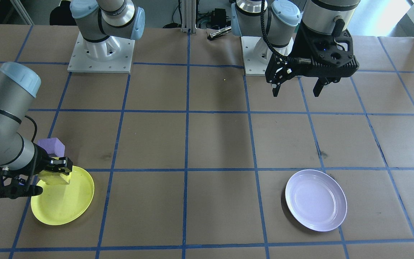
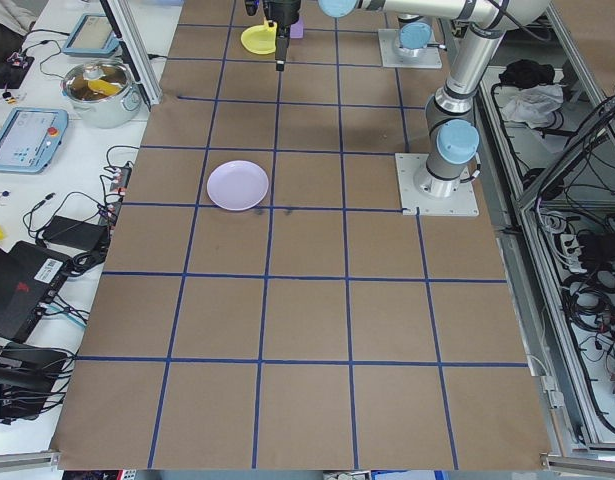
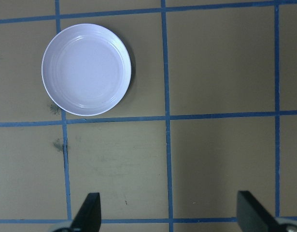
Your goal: Sort blocks by color into plates
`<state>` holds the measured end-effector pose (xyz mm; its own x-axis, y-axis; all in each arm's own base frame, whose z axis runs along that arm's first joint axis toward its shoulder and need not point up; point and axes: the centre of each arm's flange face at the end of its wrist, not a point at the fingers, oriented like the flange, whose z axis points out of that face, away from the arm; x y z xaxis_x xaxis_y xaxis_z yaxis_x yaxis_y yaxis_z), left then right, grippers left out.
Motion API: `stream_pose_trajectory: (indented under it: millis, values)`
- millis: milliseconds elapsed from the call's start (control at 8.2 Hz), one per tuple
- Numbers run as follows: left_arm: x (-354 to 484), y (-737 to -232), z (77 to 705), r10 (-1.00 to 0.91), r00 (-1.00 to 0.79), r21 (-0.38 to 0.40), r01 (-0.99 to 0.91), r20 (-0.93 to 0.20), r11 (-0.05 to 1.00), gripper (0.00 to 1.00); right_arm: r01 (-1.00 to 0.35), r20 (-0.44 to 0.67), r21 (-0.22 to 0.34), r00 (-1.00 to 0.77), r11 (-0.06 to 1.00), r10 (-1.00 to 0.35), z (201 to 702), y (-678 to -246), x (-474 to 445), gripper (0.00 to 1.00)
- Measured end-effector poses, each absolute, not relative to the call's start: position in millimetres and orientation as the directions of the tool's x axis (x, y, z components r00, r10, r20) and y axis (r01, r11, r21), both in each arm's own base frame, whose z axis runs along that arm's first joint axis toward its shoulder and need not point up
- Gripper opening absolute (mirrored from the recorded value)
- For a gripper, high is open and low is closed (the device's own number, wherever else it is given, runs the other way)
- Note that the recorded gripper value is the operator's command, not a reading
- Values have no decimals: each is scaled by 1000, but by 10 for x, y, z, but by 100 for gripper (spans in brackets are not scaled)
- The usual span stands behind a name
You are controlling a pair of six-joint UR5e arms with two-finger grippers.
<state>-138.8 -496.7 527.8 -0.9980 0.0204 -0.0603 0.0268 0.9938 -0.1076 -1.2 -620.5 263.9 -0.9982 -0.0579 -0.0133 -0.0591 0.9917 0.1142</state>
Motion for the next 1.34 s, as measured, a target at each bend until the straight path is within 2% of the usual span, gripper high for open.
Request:
stream_pose_trajectory:
  millis: [122,244,488,732,1098,1341]
  values:
    - [-1390,-4948,5310,20,-998,-114,27,-60,993,100,-57,-13,111,-998,992,-56,2455,-6342,-46,87]
    - [-1391,-4937,5326,20,-998,-118,27,-59,993,100,-56,-12,109,-998,992,-55,2302,-6422,-63,100]
    - [-1390,-4926,5338,20,-998,-120,27,-59,992,100,-58,-9,101,-998,993,-57,2245,-6467,-74,100]
    - [-1388,-4874,5384,20,-998,-124,27,-60,992,100,-66,-3,87,-998,994,-66,2460,-6420,-93,100]
    - [-1384,-4800,5431,20,-998,-118,27,-60,993,100,-136,-31,141,-991,981,-133,2613,-6147,-441,100]
    - [-1382,-4726,5480,20,-998,-113,27,-60,993,100,-190,-72,178,-981,966,-179,2440,-5671,-715,99]
